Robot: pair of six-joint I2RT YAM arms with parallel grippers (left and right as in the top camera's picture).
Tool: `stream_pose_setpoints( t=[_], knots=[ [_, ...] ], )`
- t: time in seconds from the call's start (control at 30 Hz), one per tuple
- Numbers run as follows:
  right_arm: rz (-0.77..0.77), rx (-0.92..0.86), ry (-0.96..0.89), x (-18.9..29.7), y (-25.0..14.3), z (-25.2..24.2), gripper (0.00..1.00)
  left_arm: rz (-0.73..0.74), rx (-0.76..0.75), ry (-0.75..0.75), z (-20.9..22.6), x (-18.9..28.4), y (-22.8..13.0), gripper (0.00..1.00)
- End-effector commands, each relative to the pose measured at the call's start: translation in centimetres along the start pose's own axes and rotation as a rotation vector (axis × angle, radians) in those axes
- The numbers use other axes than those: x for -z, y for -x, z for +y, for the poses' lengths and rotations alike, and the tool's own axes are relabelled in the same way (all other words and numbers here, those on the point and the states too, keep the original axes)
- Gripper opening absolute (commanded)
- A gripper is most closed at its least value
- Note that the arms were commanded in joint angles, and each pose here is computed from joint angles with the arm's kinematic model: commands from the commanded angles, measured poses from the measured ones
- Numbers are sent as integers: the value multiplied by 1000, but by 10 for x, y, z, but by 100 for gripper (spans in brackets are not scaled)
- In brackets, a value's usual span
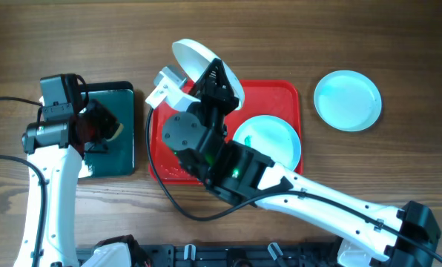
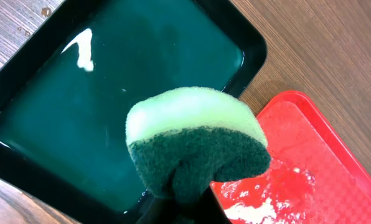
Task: Clean dirty plates on tray and stack at the side
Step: 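Lift the top plate with the right gripper and stack it on the first plate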
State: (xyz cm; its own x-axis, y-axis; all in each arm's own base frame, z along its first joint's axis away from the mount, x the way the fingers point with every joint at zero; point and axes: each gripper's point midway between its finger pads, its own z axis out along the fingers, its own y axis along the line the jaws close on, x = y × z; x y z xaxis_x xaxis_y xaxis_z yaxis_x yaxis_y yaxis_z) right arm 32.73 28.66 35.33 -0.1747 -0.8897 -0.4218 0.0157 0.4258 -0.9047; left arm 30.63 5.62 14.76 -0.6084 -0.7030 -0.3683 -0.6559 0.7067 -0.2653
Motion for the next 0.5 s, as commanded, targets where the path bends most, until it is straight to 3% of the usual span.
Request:
stream_pose_setpoints(
  t=[0.0, 0.13, 0.2, 0.3, 0.33, 0.47],
  knots=[
    [39, -43, -39, 1, -5, -15, 4, 7, 11, -4, 0, -2, -1, 4],
    [95, -299, -24, -15, -34, 11, 4, 7, 11, -3, 0, -2, -1, 4],
    [170, -454, 122, -29, -67, 53, 4, 7, 11, -3, 0, -2, -1, 4],
    [457, -826, 334, -52, -130, 97, 4, 7, 11, -3, 0, -2, -1, 4],
    [630, -1035, 394, -72, -166, 103, 4, 7, 11, -3, 0, -2, -1, 4],
    [894, -1366, 423, -109, -241, 91, 4, 7, 11, -3, 0, -2, -1, 4]
  ],
)
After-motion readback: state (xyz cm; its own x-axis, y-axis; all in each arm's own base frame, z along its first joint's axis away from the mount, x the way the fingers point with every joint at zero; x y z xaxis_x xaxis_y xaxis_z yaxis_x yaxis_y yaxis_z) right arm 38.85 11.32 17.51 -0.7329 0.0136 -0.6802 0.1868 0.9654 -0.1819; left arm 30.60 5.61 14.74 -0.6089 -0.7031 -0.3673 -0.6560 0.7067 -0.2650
